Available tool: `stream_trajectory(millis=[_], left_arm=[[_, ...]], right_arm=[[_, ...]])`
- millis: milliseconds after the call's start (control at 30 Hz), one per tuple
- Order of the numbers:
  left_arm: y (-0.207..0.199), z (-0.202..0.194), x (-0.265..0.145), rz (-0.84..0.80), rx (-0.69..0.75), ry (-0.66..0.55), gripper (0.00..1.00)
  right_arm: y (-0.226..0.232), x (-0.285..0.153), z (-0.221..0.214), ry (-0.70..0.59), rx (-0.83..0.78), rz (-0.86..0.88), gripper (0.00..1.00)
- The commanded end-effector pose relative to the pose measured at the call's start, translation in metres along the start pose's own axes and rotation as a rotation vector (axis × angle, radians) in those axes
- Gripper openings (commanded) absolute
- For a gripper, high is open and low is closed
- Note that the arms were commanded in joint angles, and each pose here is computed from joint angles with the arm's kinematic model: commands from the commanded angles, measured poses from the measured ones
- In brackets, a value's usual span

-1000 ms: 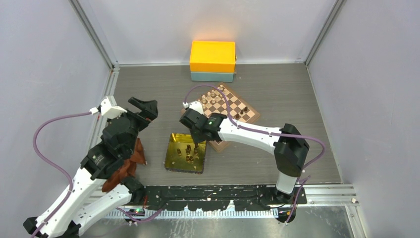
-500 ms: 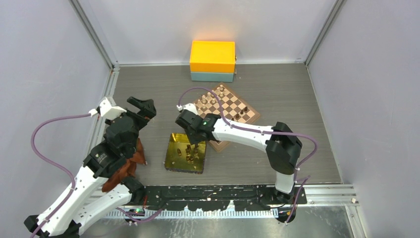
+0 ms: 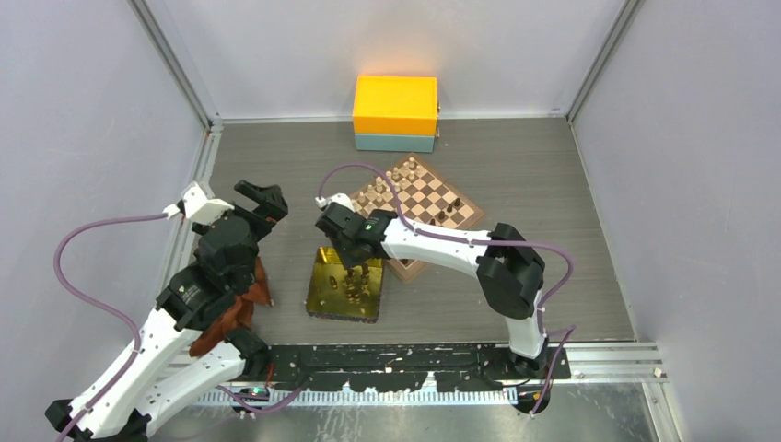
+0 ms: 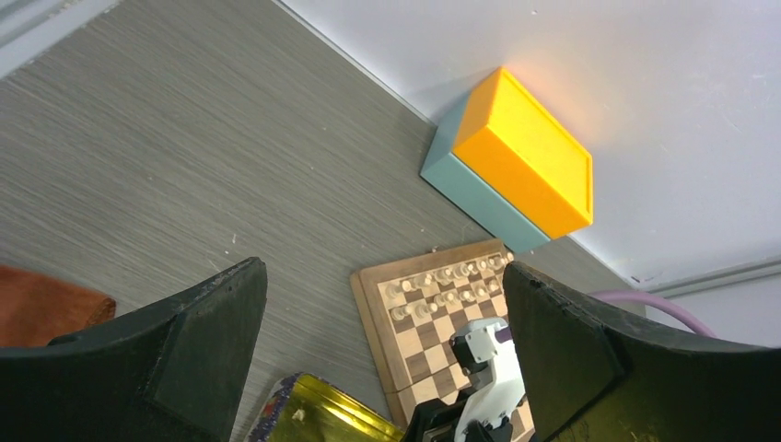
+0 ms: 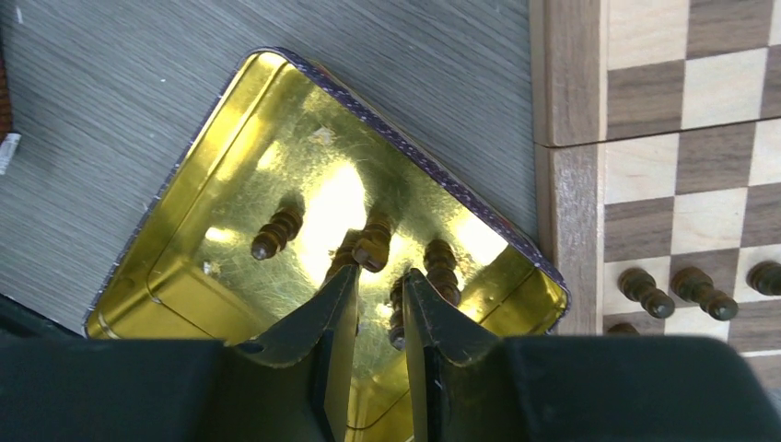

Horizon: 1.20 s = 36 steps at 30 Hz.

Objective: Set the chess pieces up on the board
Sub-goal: Pick up the chess piece from the storage box.

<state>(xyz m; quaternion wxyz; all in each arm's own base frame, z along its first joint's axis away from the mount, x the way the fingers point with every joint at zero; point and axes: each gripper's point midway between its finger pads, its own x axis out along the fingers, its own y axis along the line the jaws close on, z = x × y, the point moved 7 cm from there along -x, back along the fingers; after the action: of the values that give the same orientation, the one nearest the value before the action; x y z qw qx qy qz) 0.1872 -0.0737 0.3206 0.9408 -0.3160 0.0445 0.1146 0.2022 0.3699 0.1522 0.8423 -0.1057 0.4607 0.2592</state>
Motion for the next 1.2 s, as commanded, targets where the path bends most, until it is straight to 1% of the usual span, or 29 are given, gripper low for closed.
stream_trajectory(millis=[0, 533, 1167], left_arm=[[0.000, 0.016, 0.000, 0.029, -0.025, -0.090, 1.00], [0.005, 0.024, -0.004, 0.045, -0.044, -0.122, 1.00], [0.006, 0.022, -0.004, 0.043, -0.049, -0.117, 1.00]], right_arm=[[0.020, -0.009, 0.019, -0.060, -0.026, 0.069, 0.31], [0.053, 0.002, 0.009, -0.014, -0.096, 0.123, 0.32], [0.062, 0.014, 0.001, 0.008, -0.099, 0.145, 0.32]])
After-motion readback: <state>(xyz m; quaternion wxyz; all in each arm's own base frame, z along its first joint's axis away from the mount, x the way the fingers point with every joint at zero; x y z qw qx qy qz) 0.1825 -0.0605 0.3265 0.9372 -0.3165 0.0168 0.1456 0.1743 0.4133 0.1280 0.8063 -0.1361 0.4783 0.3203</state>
